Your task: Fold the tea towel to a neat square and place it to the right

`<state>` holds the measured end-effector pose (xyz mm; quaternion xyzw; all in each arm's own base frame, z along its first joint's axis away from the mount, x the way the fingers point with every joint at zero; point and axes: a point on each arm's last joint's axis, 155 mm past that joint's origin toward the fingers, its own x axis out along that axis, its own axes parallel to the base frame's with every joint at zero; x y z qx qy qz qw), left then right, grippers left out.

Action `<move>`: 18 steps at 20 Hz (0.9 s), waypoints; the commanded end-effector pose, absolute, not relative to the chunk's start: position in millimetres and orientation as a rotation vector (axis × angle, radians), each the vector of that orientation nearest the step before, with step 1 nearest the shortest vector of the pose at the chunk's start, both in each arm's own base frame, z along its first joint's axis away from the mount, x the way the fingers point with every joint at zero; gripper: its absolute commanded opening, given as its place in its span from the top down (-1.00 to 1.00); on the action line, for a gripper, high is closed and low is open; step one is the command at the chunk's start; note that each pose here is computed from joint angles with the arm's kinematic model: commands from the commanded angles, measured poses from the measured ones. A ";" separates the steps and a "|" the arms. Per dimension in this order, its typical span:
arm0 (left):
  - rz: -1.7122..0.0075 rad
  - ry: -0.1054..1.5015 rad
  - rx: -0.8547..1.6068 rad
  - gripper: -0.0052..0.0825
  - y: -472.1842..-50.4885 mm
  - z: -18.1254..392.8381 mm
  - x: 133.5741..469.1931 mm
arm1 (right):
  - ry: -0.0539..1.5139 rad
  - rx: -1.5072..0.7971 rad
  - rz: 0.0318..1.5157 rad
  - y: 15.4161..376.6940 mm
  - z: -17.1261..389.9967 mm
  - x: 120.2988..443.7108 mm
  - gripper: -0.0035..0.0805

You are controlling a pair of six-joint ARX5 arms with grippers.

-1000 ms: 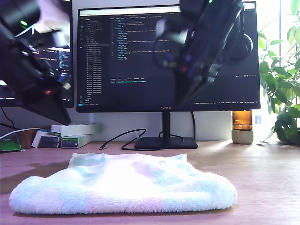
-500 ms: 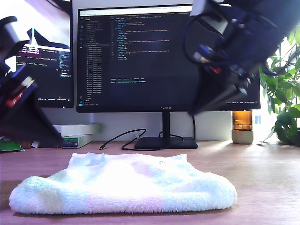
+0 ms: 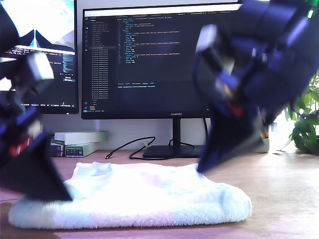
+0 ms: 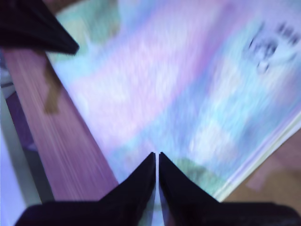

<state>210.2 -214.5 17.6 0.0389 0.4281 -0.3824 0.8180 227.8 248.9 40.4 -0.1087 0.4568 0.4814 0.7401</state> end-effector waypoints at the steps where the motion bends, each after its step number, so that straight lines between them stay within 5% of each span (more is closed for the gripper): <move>1: -0.806 0.951 0.087 0.93 -211.3 5.4 205.7 | 1.085 -0.246 1.059 244.5 19.0 218.1 0.94; 6: -0.768 1.015 0.113 0.93 -203.2 -13.4 202.7 | 1.208 -0.366 0.979 220.3 -23.6 215.2 0.94; 18: -0.680 1.042 0.196 0.93 -183.1 -25.6 206.1 | 1.322 -0.496 0.908 196.9 -9.0 216.2 0.94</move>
